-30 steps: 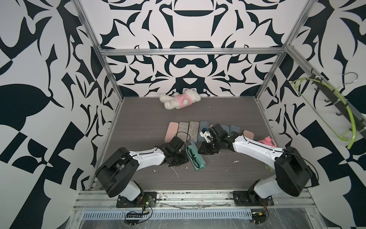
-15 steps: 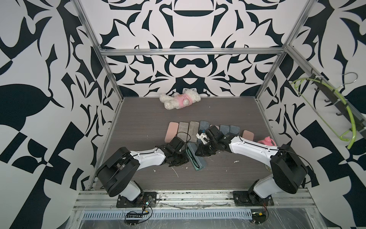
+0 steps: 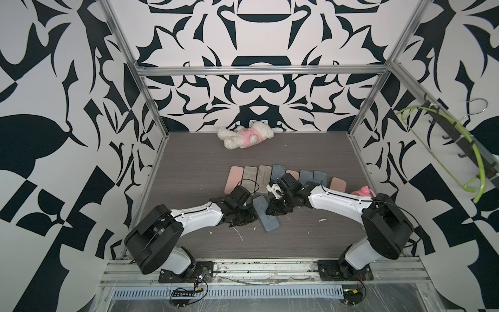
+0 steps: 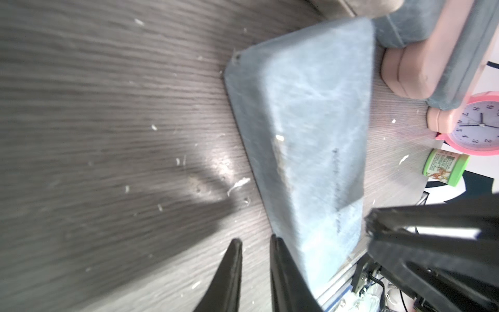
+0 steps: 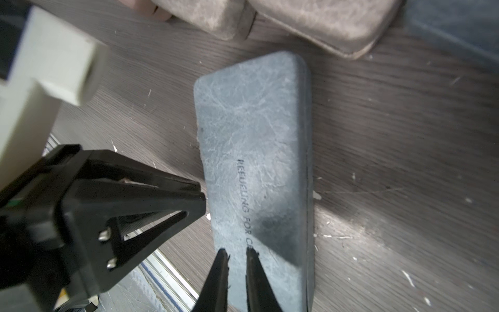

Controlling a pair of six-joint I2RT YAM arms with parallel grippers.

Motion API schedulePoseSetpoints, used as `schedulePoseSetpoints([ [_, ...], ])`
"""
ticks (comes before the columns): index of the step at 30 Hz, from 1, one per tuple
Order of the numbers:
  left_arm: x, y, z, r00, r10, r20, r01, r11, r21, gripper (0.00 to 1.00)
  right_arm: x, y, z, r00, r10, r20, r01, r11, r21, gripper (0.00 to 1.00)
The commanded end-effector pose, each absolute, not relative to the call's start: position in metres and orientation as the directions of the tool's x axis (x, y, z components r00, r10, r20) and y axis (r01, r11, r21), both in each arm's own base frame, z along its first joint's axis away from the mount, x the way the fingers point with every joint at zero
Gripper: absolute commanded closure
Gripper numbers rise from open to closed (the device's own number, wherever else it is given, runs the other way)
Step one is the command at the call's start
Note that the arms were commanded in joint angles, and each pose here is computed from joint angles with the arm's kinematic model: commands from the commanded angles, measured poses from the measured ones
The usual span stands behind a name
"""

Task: Close the glasses case
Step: Close the glasses case at the center of the board, then pick up the glasses case at the center of the board.

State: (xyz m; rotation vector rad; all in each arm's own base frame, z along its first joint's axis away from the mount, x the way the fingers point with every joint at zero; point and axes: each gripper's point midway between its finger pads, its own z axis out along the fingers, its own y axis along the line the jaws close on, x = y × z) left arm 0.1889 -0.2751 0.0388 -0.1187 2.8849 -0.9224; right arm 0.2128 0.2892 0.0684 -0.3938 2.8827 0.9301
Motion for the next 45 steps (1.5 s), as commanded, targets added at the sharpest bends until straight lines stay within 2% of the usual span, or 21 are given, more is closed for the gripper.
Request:
schedulePoseSetpoints([
  [1,0.185,-0.27,0.043,-0.992,-0.088,-0.088,-0.024,0.829,-0.559,0.76,0.214,0.294,0.075,-0.961,-0.216,-0.175,-0.277,0.779,0.562,0.83],
  [5,0.187,-0.264,0.062,-0.987,-0.098,-0.131,-0.008,0.829,-0.559,0.76,0.215,0.293,0.082,-0.958,-0.213,-0.19,-0.284,0.776,0.564,0.83],
  [9,0.198,-0.257,0.104,-0.961,-0.081,-0.264,0.08,0.834,-0.547,0.72,0.216,0.291,0.094,-0.954,-0.208,-0.217,-0.296,0.774,0.559,0.77],
  [11,0.204,-0.255,0.124,-0.943,-0.051,-0.328,0.137,0.842,-0.523,0.64,0.217,0.289,0.098,-0.952,-0.206,-0.228,-0.3,0.781,0.548,0.71],
  [16,0.212,-0.258,0.154,-0.9,0.088,-0.428,0.295,0.845,-0.446,0.3,0.219,0.277,0.108,-0.943,-0.199,-0.265,-0.312,0.803,0.507,0.5],
  [21,0.214,-0.268,0.176,-0.865,0.195,-0.462,0.406,0.813,-0.418,0.11,0.224,0.251,0.12,-0.937,-0.17,-0.306,-0.298,0.847,0.441,0.22],
  [24,0.212,-0.272,0.163,-0.896,0.219,-0.385,0.38,0.827,-0.414,0.06,0.228,0.228,0.125,-0.941,-0.119,-0.316,-0.253,0.868,0.426,0.12],
  [30,0.193,-0.277,0.127,-0.974,0.162,-0.16,0.22,0.855,-0.47,0.01,0.234,0.183,0.14,-0.937,0.002,-0.348,-0.161,0.884,0.438,0.03],
  [36,0.187,-0.287,0.105,-0.996,0.068,-0.057,0.087,0.851,-0.518,0.01,0.236,0.158,0.145,-0.934,0.076,-0.35,-0.108,0.872,0.478,0.01],
  [45,0.182,-0.308,0.075,-0.998,0.038,0.045,0.012,0.881,-0.473,0.01,0.233,0.152,0.137,-0.931,0.083,-0.355,-0.107,0.869,0.484,0.01],
])
